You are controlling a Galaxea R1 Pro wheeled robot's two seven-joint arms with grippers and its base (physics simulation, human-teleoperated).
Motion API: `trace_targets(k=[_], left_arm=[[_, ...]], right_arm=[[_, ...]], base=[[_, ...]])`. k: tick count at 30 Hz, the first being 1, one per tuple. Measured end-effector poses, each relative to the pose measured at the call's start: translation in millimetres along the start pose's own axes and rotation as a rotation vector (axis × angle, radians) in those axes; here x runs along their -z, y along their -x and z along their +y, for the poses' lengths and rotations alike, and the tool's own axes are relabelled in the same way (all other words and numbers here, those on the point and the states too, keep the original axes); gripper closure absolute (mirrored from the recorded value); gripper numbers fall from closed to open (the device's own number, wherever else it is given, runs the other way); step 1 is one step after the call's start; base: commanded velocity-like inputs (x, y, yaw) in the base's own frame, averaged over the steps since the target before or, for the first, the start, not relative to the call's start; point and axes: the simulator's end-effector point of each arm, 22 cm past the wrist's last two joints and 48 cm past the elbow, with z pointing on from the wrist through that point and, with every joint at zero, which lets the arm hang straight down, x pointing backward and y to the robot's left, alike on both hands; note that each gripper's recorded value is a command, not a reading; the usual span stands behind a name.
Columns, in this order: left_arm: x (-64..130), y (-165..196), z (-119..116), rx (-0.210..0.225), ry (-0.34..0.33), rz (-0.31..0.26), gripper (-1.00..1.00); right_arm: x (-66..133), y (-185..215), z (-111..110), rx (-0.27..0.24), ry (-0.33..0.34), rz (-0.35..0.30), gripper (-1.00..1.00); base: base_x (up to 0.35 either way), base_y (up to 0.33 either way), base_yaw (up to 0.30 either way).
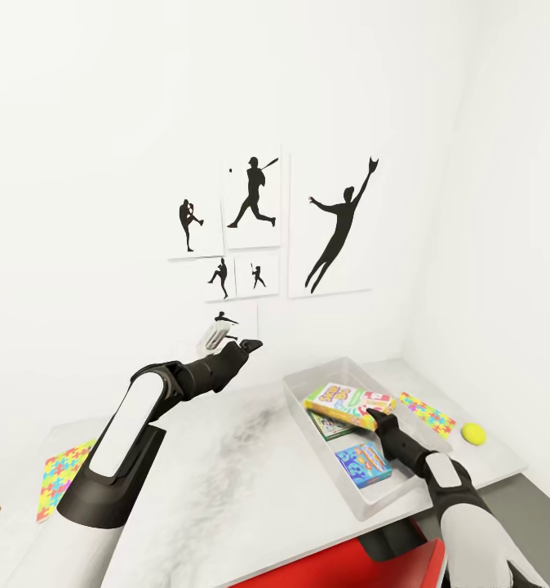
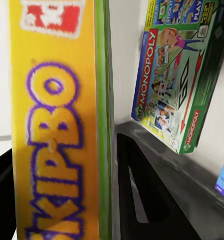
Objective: Put all the toys in the child's room - the three board games (two on the bed and one on the table), the two jigsaw puzzles on the table, and the tennis ball on the table - inside the toy box on the table in the child's room.
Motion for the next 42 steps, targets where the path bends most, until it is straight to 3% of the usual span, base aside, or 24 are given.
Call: trace_targets(k=[21,42], left_arm=[[-0.1,-0.2,-0.1,0.0,0.0,0.0,-1.0],[-0.1,-0.2,0.0,0.0,0.0,0.0,-1.0]], right_arm=[[-2.3,16.0,14.3,0.0,0.016,-0.041,1.0],[-9.1,3.2,-1.8,-0.016,-0.019,-0.041,1.0]], base=[[0.0,0.0,0.0],[0.0,0.0,0.0]])
